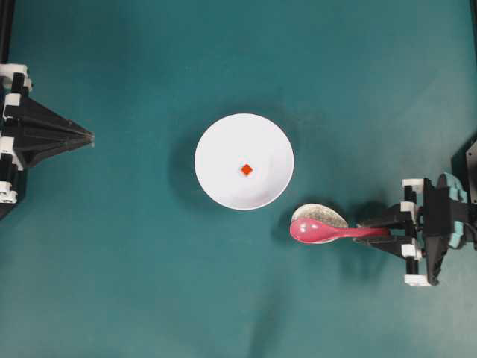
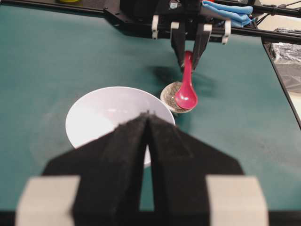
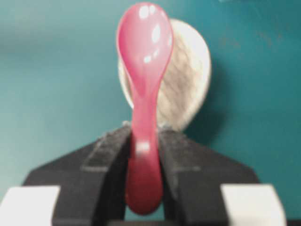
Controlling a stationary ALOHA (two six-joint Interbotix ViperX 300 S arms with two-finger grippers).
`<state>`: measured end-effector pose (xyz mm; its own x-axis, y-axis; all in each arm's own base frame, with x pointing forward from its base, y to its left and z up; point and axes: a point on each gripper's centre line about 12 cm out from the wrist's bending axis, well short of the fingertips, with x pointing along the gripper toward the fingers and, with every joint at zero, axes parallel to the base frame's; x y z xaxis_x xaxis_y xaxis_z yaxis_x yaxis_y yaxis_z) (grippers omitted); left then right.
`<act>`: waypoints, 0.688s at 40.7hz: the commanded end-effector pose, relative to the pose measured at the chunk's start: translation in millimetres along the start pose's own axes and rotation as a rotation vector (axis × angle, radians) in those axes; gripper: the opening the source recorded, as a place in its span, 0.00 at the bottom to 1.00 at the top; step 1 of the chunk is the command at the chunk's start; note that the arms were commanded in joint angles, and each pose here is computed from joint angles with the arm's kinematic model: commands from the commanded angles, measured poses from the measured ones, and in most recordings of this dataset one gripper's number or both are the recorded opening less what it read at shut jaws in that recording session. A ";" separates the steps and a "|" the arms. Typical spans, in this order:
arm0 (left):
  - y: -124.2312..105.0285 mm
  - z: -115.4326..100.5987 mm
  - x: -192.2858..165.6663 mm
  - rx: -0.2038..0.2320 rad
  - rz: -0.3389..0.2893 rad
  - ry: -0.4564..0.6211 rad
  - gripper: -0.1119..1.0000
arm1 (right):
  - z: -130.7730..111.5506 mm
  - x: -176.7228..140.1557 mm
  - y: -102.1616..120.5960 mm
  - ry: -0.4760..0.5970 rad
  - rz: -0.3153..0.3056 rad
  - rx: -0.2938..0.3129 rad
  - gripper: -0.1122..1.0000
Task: Grip the spoon and scoop the red block from the bowl with right arm.
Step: 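Lift the pink spoon from the rest and carry it over the bowl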
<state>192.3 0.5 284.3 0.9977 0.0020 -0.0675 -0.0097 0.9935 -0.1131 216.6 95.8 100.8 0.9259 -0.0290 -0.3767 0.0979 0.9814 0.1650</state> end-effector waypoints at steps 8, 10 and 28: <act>-0.3 10.2 2.8 0.000 0.003 -0.016 0.10 | 56.1 4.0 -3.8 -0.044 0.003 -0.002 0.34; -0.2 9.7 2.8 0.000 0.003 -0.011 0.10 | 65.4 6.4 -6.8 -0.025 0.003 -0.014 0.34; 0.2 6.8 2.8 0.000 0.006 0.013 0.10 | 115.3 6.2 -28.6 -0.014 0.007 -0.065 0.34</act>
<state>192.9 0.8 278.9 0.9941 0.0041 -0.1087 -0.0167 0.9931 -0.1157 256.2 49.5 181.6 0.9094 -0.0118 -0.4157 0.0559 0.9940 0.0939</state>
